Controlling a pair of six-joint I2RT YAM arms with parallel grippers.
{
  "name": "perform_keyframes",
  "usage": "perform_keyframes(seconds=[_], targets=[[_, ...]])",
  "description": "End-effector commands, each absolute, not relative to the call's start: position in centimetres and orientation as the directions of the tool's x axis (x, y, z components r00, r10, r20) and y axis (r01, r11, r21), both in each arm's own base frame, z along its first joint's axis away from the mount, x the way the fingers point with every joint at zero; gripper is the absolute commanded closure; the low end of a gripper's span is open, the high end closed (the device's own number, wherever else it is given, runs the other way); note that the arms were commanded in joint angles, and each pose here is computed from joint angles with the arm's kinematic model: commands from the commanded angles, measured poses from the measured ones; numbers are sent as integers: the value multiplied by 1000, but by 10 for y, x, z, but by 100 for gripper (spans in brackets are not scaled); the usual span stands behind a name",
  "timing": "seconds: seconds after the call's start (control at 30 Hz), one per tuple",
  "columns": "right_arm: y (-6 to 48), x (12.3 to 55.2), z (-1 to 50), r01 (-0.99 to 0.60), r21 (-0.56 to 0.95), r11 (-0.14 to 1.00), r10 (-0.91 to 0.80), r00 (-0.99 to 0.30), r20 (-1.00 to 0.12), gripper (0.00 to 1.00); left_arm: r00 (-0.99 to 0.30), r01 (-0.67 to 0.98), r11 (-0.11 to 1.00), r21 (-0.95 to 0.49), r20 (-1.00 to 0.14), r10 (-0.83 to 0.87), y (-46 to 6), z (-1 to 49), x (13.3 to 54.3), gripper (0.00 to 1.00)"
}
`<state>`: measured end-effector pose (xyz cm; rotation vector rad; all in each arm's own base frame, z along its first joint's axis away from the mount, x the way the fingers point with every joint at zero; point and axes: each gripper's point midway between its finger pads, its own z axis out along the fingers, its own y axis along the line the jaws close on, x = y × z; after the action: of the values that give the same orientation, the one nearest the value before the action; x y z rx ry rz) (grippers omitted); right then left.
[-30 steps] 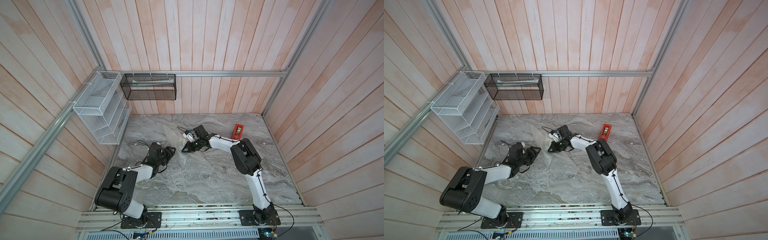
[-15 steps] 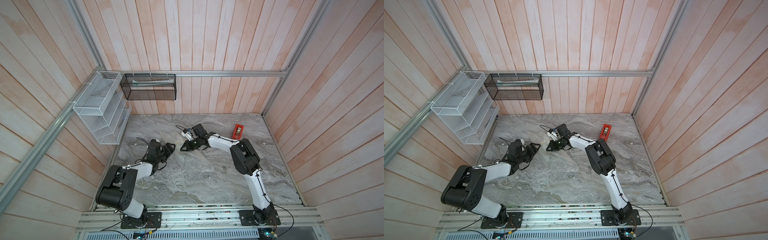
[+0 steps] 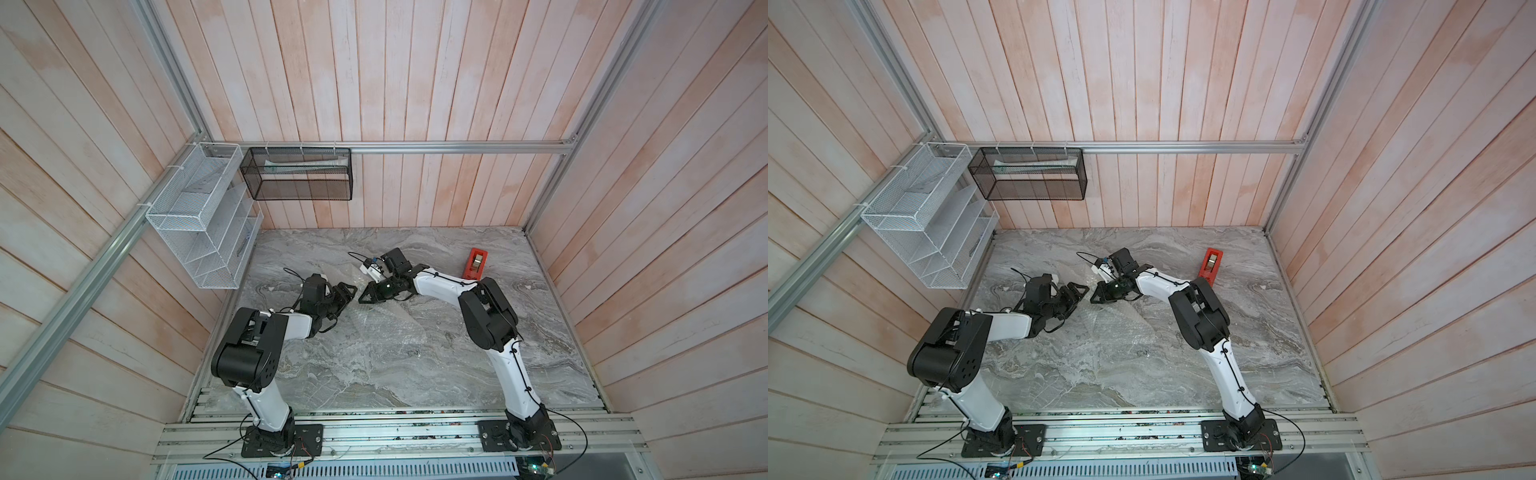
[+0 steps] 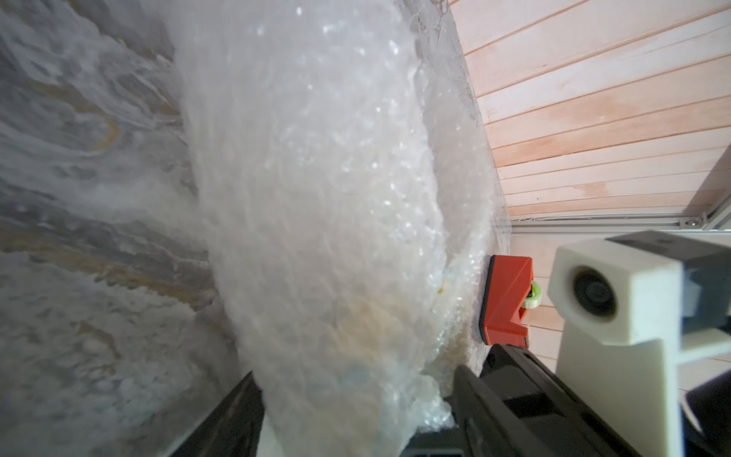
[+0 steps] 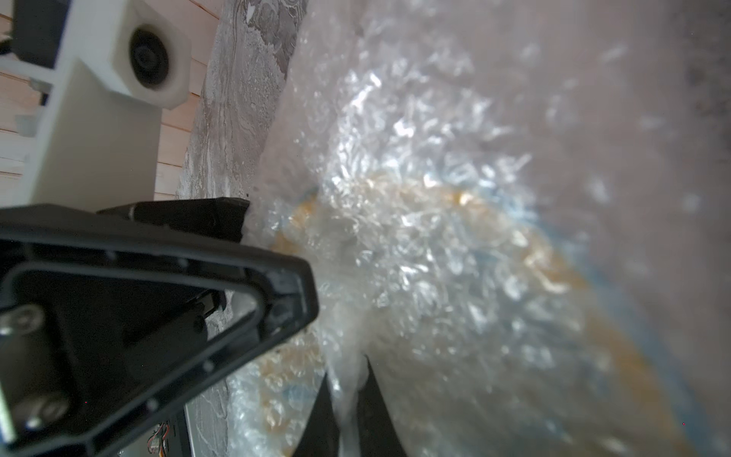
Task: Wrap bowls in bubble wrap
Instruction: Wrap the bowl in bubble wrap.
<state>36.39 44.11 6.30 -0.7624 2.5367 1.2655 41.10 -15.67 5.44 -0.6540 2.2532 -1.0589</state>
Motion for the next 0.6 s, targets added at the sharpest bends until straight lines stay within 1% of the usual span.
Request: perform_keyframes(seconds=[0.0, 0.1, 0.2, 0.3, 0.37, 0.57], targets=[[444, 358, 48, -524, 682, 510, -382, -848, -367, 89, -744, -178, 575, -799, -274, -610, -161, 49, 417, 31], [444, 358, 51, -528, 680, 509, -378, -847, -374, 88, -751, -204, 582, -787, -256, -609, -160, 39, 416, 38], [444, 358, 54, -531, 680, 506, -378, -845, -379, 85, -754, -227, 594, -772, -246, -609, -160, 32, 417, 47], [441, 358, 59, -534, 677, 507, -375, -844, -385, 80, -757, -253, 610, -751, -239, -608, -158, 26, 419, 59], [436, 360, 63, -532, 676, 510, -366, -845, -390, 73, -760, -259, 619, -741, -238, -604, -159, 25, 421, 65], [412, 371, 87, -514, 685, 517, -300, -858, -417, 61, -770, -274, 646, -712, -240, -591, -161, 21, 421, 71]])
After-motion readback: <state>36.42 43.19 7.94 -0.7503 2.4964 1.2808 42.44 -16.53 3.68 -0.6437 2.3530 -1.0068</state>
